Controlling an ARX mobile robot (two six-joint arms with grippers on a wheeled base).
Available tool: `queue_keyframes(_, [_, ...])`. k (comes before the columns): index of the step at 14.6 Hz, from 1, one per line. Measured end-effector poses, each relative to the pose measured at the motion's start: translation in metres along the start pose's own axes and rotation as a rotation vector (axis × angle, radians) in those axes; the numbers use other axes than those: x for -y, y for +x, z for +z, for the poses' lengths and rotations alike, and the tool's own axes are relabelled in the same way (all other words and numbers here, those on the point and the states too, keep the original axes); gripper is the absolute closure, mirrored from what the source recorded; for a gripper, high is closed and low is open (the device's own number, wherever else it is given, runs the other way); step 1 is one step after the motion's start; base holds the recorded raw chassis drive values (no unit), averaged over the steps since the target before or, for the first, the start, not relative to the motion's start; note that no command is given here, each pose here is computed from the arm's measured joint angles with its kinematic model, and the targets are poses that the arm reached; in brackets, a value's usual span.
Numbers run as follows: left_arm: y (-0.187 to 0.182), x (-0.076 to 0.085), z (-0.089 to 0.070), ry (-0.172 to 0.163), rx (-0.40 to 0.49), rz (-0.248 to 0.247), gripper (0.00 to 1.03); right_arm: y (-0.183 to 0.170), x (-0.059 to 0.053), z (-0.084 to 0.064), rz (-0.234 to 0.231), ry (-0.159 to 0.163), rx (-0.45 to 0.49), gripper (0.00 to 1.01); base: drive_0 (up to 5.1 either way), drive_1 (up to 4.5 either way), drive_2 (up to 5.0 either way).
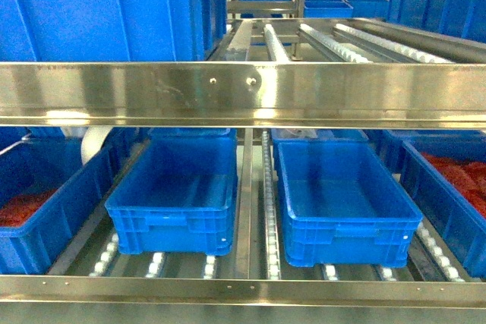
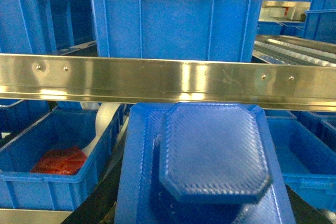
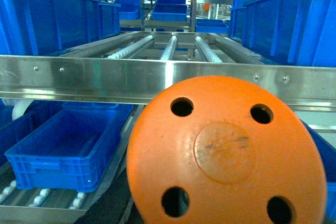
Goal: Sort blue parts and orange caps into right shelf containers
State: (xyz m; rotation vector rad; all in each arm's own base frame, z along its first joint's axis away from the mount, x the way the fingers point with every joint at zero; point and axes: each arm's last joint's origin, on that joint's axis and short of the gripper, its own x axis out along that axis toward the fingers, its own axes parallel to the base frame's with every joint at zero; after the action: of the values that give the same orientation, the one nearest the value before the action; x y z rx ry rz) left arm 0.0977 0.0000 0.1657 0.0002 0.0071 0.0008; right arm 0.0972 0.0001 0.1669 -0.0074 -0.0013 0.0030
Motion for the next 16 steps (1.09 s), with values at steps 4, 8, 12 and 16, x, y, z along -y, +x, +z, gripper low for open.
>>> queue_keyframes(4, [0.0000,0.0000,0.0003,0.000,0.003,0.000,0.60,0.0000,0.0000,0.0003,0.000,0.000,0.003,0.56,0.0,0.00,0.0])
queue_keyframes(8, [0.0000,0.0000,0.0002,0.000,0.002,0.000,0.60,0.0000,0.0001,0.0001,-0.003,0.000,0.001,0.56,0.0,0.00,0.0])
queue_keyframes(12, [0.0000,0.0000,0.0000,0.000,0.000,0.000,0.60,0.0000,0.0001,0.0001,-0.002,0.000,0.001,0.56,0.0,0.00,0.0])
queue_keyframes(16, [0.0000,0.0000,0.0000,0.000,0.000,0.000,0.60,0.0000,0.0001,0.0000,-0.003,0.004,0.000,0.56,0.0,0.00,0.0])
